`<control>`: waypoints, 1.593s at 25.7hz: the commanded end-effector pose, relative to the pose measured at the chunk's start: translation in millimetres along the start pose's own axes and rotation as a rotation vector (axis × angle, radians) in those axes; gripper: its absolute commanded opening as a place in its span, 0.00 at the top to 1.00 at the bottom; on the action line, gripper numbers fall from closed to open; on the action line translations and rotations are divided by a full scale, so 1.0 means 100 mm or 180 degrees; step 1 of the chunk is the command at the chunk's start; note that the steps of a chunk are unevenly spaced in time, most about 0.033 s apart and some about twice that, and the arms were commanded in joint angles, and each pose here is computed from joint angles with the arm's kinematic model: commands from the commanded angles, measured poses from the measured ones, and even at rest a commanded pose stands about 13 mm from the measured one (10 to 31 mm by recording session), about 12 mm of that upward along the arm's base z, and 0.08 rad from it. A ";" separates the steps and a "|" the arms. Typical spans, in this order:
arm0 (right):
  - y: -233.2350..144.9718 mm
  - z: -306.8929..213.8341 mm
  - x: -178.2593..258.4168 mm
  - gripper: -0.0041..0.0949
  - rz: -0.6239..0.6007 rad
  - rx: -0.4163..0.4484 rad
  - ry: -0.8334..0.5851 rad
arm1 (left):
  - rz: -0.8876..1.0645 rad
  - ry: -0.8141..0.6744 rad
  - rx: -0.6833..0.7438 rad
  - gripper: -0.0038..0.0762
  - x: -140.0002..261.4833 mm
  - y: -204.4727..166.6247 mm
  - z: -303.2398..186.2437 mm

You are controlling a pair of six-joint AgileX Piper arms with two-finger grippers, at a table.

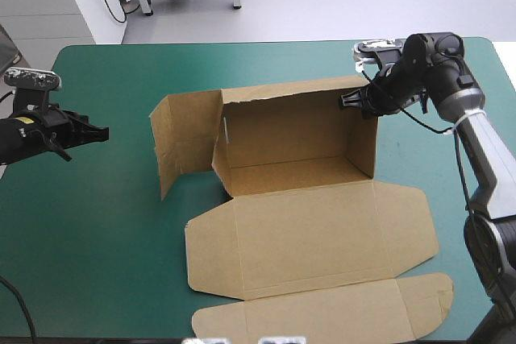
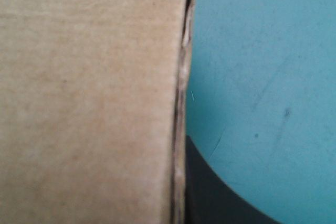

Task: Fold the box

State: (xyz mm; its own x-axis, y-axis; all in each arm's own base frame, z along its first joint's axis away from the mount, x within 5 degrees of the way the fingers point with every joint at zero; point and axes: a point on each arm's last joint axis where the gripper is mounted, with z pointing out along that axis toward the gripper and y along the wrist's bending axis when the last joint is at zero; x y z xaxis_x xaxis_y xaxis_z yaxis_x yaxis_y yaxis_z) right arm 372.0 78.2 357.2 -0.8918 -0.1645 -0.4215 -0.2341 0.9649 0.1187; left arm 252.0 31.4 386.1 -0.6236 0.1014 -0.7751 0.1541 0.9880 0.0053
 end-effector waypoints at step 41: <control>-0.04 0.21 -0.39 0.24 0.0199 -0.0017 -0.0181 | -0.0047 -0.0521 -0.0129 0.96 -0.18 0.00 -0.16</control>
State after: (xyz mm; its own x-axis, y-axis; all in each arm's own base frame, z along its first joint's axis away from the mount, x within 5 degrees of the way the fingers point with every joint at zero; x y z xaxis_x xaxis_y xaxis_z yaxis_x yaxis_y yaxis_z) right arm 426.7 87.2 308.2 -0.9214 -0.1194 -0.3698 -0.1814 0.9737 0.1377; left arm 255.2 32.8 389.9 -0.5833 0.0873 -0.8076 0.1331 0.9910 0.0111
